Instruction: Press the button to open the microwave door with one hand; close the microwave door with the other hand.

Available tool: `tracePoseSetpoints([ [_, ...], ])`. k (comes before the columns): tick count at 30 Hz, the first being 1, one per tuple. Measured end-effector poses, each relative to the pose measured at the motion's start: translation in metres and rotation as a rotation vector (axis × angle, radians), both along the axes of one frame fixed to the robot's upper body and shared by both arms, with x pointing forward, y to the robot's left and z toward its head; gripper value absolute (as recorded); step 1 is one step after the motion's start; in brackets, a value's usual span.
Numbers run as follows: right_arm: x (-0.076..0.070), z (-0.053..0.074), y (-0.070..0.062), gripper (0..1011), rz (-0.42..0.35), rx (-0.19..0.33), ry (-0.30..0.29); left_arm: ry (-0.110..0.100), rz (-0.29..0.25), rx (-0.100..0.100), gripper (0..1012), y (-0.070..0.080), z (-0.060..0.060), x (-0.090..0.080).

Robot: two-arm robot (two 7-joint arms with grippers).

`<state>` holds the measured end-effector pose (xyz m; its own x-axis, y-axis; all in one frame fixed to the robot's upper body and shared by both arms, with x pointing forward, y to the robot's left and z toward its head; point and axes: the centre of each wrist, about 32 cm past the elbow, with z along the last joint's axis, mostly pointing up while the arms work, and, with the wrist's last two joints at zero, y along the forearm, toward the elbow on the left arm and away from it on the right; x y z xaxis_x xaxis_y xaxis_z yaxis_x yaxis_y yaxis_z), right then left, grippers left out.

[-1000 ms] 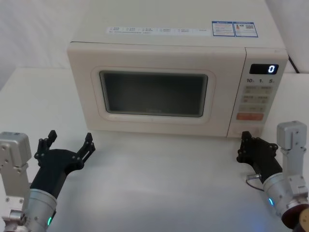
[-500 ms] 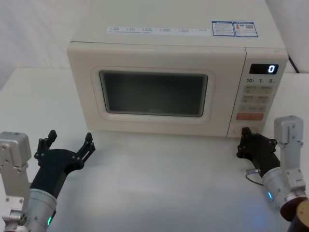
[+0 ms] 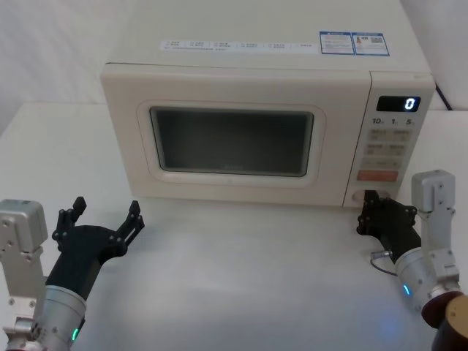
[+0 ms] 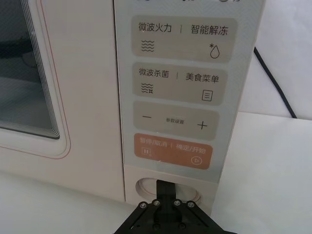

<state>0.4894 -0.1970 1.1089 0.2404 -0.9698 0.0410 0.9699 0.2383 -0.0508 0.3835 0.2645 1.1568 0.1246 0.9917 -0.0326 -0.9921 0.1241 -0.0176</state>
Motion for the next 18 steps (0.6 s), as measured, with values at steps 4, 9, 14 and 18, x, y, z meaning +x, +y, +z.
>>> tracePoseSetpoints([
  [4,0.0020,0.0000,0.0001,0,-0.001,-0.003,0.000,0.000,0.000,0.000,1001,0.0000,0.0000,0.0000],
  [9,0.0041,-0.0004,0.0003,0,-0.004,-0.001,-0.002,0.000,0.000,0.000,1001,0.0000,0.0000,0.0000],
  [14,0.0063,-0.0005,0.0004,0,-0.006,0.001,-0.004,0.000,0.000,0.000,1001,0.0000,0.0000,0.0000],
  [18,0.0079,-0.0008,0.0001,0,-0.011,0.004,-0.003,0.000,0.000,0.000,1001,0.0000,0.0000,0.0000],
])
